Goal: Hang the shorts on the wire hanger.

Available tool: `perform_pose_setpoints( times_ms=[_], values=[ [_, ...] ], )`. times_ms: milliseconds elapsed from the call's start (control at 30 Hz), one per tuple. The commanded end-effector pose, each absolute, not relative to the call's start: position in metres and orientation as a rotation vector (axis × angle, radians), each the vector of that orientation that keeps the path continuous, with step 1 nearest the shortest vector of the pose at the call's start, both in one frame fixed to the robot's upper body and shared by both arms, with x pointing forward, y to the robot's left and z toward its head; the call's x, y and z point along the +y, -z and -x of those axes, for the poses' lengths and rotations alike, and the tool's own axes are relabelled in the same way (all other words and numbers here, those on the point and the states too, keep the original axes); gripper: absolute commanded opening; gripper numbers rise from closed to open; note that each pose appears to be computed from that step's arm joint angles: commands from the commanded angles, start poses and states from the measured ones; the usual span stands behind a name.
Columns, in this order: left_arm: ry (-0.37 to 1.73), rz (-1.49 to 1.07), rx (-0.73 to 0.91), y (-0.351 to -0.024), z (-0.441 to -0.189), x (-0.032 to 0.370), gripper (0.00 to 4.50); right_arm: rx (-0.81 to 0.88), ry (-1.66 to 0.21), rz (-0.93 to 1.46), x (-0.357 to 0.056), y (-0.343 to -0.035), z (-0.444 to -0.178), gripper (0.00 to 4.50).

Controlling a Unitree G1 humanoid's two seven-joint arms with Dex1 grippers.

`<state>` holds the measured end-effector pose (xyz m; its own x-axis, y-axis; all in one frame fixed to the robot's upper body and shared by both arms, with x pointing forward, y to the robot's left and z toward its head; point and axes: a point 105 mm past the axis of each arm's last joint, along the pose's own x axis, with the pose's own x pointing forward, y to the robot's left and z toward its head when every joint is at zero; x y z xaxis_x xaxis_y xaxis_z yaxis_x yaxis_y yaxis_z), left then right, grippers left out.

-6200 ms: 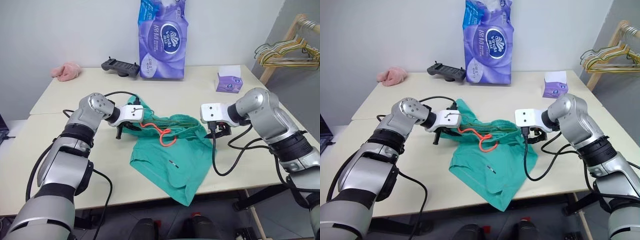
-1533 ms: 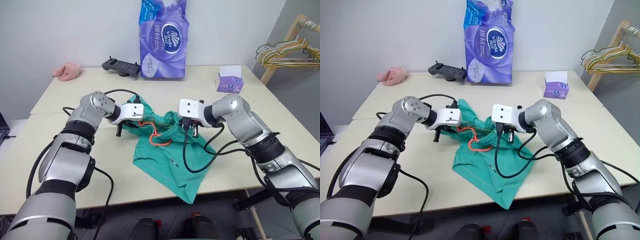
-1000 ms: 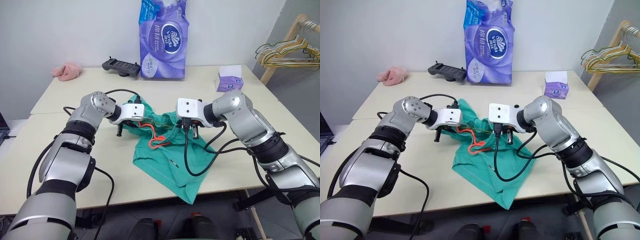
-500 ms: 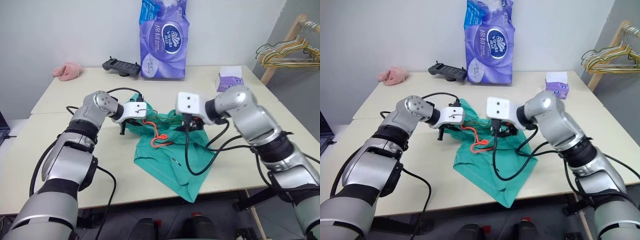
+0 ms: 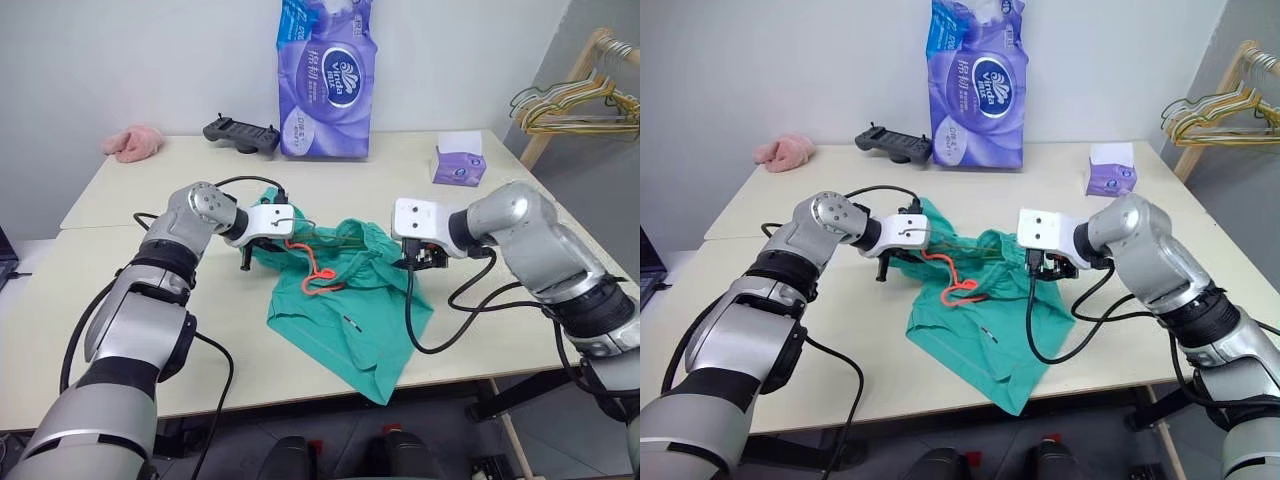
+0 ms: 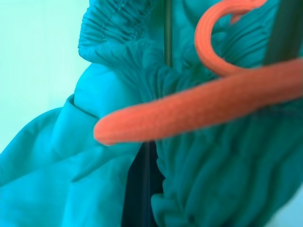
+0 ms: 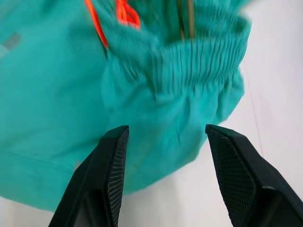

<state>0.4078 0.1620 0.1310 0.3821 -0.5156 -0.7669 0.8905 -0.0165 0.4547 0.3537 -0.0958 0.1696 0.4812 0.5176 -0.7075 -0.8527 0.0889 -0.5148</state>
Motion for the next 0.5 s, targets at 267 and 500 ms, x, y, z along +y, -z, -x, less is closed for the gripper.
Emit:
perform_pose_setpoints(
  times_ms=[267,500],
  values=[
    [1.156,-1.111,0.349,-0.156,-0.414,0.153,0.00,0.333,-0.992,1.136,-0.083,-0.164,-0.389,2.74],
    [1.160,-1.107,0.348,-0.155,-0.414,0.152,0.00,0.297,-1.020,1.170,-0.066,-0.166,-0.397,2.74]
  ],
)
